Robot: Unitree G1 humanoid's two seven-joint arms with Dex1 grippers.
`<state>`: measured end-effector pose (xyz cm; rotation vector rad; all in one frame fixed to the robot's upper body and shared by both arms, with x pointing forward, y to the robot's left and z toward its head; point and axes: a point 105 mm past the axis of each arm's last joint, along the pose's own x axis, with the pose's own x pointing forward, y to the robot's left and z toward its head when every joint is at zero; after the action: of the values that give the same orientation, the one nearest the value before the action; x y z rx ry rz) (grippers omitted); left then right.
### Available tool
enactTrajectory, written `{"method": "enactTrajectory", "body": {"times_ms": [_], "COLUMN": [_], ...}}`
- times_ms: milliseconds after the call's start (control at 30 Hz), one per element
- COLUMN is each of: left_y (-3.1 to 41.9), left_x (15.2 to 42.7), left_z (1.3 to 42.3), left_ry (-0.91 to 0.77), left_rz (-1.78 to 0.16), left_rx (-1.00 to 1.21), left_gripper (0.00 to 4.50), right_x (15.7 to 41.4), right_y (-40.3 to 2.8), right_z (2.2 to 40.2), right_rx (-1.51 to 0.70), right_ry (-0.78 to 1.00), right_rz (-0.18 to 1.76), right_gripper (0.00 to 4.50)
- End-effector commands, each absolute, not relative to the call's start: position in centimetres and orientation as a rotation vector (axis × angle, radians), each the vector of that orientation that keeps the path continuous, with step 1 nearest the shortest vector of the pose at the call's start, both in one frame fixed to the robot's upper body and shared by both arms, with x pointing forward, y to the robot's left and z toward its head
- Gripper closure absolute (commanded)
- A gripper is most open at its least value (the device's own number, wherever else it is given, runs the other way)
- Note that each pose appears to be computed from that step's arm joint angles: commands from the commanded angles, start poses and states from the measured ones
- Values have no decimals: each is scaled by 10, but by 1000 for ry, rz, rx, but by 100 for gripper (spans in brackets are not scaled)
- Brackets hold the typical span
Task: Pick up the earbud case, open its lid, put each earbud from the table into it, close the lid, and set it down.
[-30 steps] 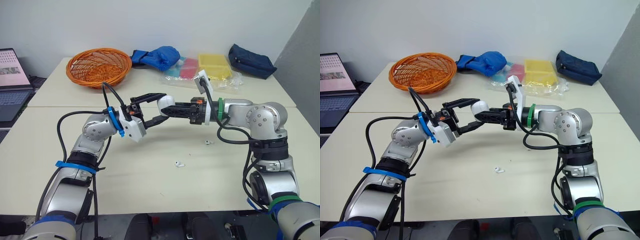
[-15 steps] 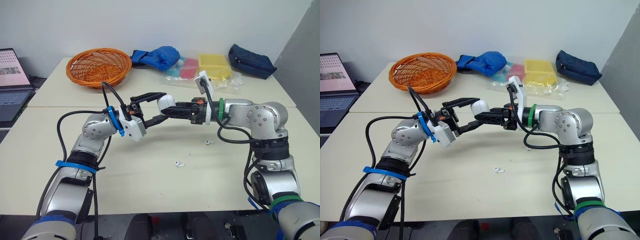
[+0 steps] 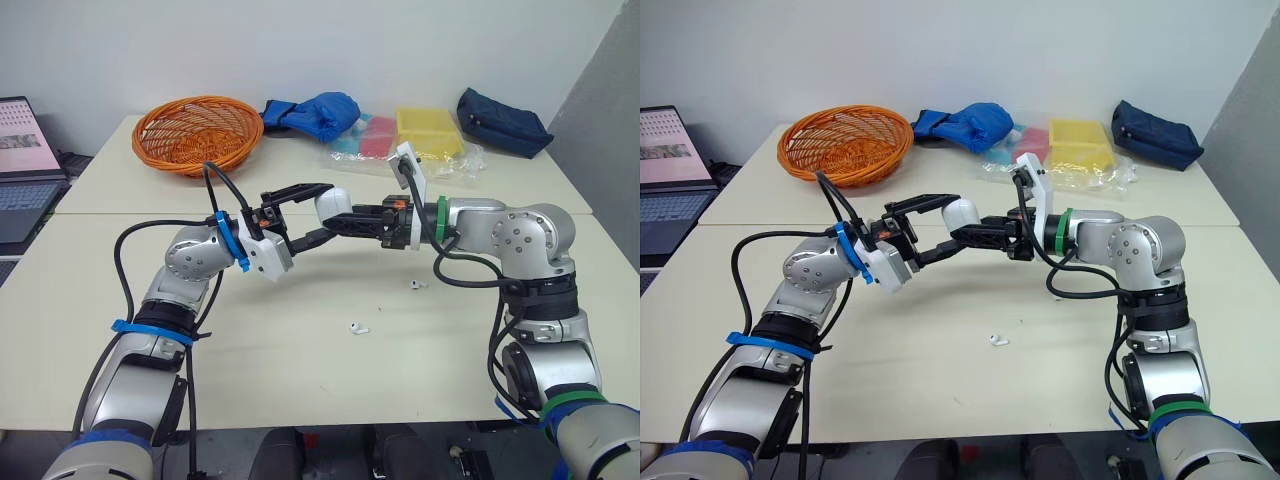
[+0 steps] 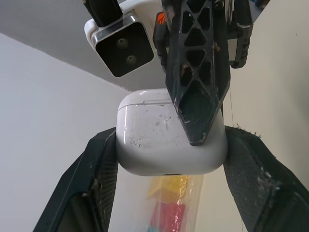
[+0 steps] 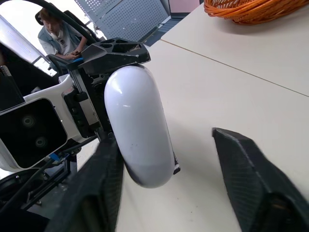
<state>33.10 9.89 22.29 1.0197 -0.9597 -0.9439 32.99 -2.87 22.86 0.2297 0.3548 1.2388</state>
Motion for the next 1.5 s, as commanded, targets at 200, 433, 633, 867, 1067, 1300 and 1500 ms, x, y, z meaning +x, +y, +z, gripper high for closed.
{"method": "enactTrajectory", "body": {"times_ms": [200,433,633,867,1067,1300,1500], "left_y": [92,90,90,102,112,106,97], "left_x": [324,325,326,335,335,345,349], "left_z": [238,238,239,251,256,272,255], "left_ry": [-1046,-1034,-966,-800,-403,-48,92], "left_rz": [-936,-954,-1014,-1114,-1360,-1436,-1484], "left_rx": [1032,1032,988,960,873,773,854], "left_gripper": [172,172,0,0,0,0,0], "right_x": [327,330,333,340,350,355,357], "right_y": [-32,-34,-35,-41,-49,-48,-36], "right_z": [238,241,242,242,233,200,202], "right_rx": [209,216,230,227,13,-449,-552], "right_ry": [319,303,289,270,207,134,62], "right_rz": [1264,1249,1231,1195,1122,1130,1129], "right_gripper": [359,359,366,366,366,366,366]}}
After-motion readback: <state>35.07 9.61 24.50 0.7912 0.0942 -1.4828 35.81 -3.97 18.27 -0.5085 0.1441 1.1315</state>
